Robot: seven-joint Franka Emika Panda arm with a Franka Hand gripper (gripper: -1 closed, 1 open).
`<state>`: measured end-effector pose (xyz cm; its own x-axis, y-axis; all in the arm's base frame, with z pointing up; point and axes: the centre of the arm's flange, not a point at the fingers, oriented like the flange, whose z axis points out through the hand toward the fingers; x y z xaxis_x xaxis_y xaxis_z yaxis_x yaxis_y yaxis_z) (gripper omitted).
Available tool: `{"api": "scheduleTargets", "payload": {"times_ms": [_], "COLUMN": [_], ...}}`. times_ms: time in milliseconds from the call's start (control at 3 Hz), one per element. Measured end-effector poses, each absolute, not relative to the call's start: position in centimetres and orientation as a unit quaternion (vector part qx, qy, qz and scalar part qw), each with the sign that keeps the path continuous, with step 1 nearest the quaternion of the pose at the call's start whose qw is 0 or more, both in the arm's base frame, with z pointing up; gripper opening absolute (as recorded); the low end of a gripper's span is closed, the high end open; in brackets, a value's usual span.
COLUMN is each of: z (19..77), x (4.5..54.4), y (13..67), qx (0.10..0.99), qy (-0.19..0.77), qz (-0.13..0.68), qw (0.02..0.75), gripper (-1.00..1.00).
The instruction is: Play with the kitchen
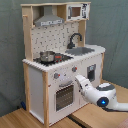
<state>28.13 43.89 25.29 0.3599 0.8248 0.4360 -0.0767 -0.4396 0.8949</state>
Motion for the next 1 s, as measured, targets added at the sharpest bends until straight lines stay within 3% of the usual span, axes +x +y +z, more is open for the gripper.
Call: {"api": "scheduleTargets", "payload": {"times_ms": [1000], "z": [31.9], "x": [23.1], "y": [46.7], "qx": [0.629], "qy": [0.351], "qz": [0.488], "qw": [0.492], "gripper": [1.00]}}
